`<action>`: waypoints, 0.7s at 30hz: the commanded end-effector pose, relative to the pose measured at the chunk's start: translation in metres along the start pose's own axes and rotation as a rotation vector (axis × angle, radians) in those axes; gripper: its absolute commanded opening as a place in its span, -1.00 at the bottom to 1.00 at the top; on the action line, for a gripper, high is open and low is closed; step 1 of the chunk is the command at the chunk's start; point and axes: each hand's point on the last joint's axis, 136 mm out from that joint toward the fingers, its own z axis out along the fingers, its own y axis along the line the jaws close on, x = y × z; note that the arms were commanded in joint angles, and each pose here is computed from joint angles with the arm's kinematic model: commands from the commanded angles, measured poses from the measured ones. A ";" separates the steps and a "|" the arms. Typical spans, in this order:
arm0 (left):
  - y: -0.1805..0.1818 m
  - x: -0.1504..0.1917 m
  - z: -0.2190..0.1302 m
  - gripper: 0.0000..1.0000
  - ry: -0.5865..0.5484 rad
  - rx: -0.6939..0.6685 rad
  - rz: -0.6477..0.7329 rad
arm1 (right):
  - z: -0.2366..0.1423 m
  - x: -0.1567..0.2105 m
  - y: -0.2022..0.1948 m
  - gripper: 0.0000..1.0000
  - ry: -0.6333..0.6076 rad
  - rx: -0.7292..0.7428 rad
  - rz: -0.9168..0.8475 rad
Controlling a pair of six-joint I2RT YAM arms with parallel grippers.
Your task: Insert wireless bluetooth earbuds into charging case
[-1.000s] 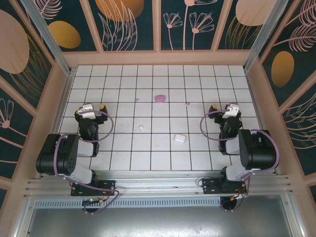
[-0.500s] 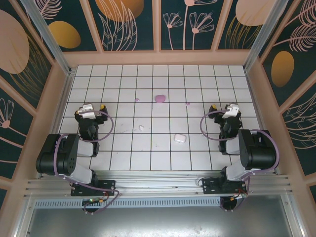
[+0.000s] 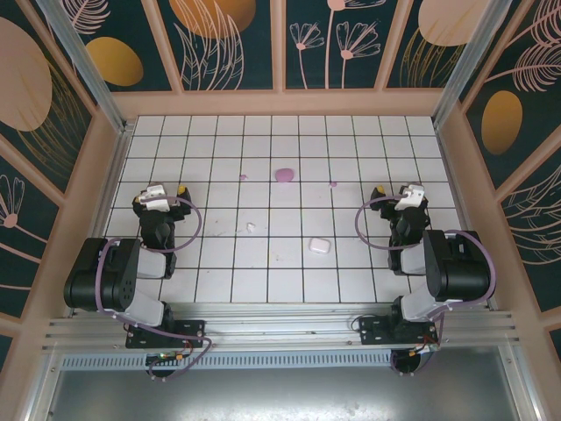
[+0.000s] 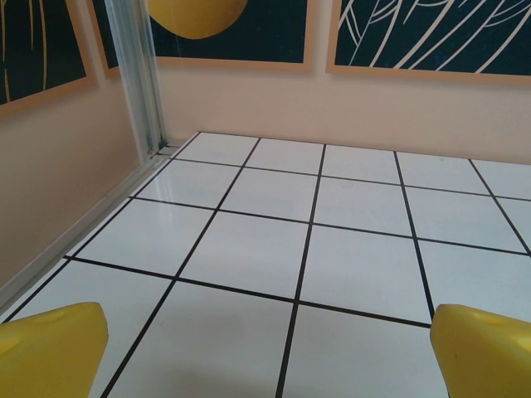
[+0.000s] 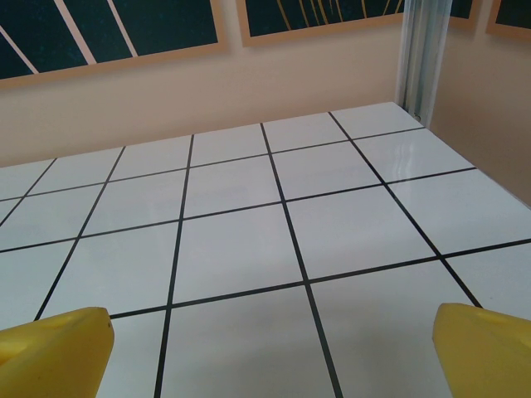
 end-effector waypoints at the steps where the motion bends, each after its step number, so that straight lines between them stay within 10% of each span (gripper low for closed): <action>1: -0.001 -0.006 0.002 0.98 -0.017 0.010 -0.021 | 0.002 -0.002 -0.001 0.98 -0.006 -0.003 0.011; 21: -0.002 -0.033 0.007 0.97 0.075 -0.013 -0.065 | 0.006 -0.036 0.031 0.96 0.091 -0.145 0.025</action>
